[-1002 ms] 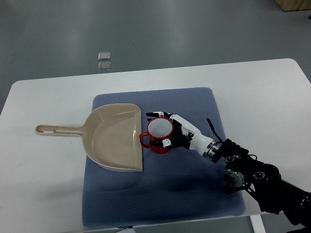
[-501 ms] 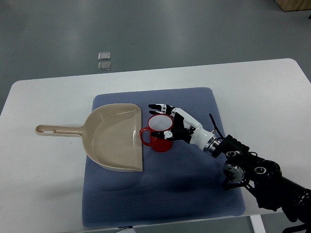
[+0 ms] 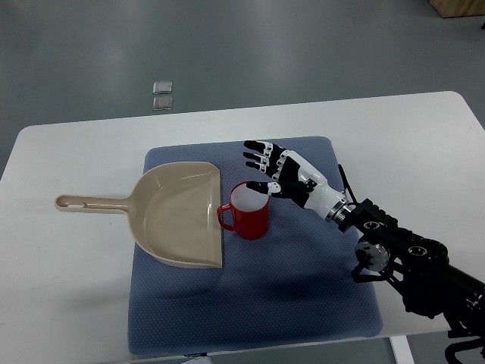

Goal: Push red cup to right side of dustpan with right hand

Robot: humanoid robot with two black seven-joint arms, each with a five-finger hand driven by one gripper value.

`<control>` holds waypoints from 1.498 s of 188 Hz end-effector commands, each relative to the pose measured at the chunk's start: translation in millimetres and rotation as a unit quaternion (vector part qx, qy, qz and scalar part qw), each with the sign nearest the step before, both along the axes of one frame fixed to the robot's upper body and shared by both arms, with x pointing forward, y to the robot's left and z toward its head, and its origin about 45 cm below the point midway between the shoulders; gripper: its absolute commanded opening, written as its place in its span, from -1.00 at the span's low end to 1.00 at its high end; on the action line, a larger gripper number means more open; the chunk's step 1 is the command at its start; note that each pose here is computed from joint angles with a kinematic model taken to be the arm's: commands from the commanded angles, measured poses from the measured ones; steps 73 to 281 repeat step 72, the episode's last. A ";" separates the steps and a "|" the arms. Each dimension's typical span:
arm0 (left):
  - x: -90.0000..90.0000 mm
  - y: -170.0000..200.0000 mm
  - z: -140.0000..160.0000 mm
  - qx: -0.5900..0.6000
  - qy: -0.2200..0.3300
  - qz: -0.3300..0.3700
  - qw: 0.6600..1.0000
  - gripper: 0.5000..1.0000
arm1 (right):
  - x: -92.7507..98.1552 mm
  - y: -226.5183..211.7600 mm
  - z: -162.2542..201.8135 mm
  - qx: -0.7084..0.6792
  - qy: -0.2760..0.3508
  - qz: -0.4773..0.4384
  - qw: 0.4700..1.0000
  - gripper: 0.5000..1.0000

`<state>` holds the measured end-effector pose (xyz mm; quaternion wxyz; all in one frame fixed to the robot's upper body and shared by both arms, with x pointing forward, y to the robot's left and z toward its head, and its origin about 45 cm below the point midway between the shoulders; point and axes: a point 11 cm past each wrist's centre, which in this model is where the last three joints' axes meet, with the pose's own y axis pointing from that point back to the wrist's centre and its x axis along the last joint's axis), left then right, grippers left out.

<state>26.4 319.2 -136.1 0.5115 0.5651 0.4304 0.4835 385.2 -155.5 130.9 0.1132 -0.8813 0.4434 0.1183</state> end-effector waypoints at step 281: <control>-0.3 -0.6 -0.1 -0.001 0.001 -0.002 1.000 1.00 | 38.1 -85.6 13.4 0.220 0.097 -0.177 0.954 0.73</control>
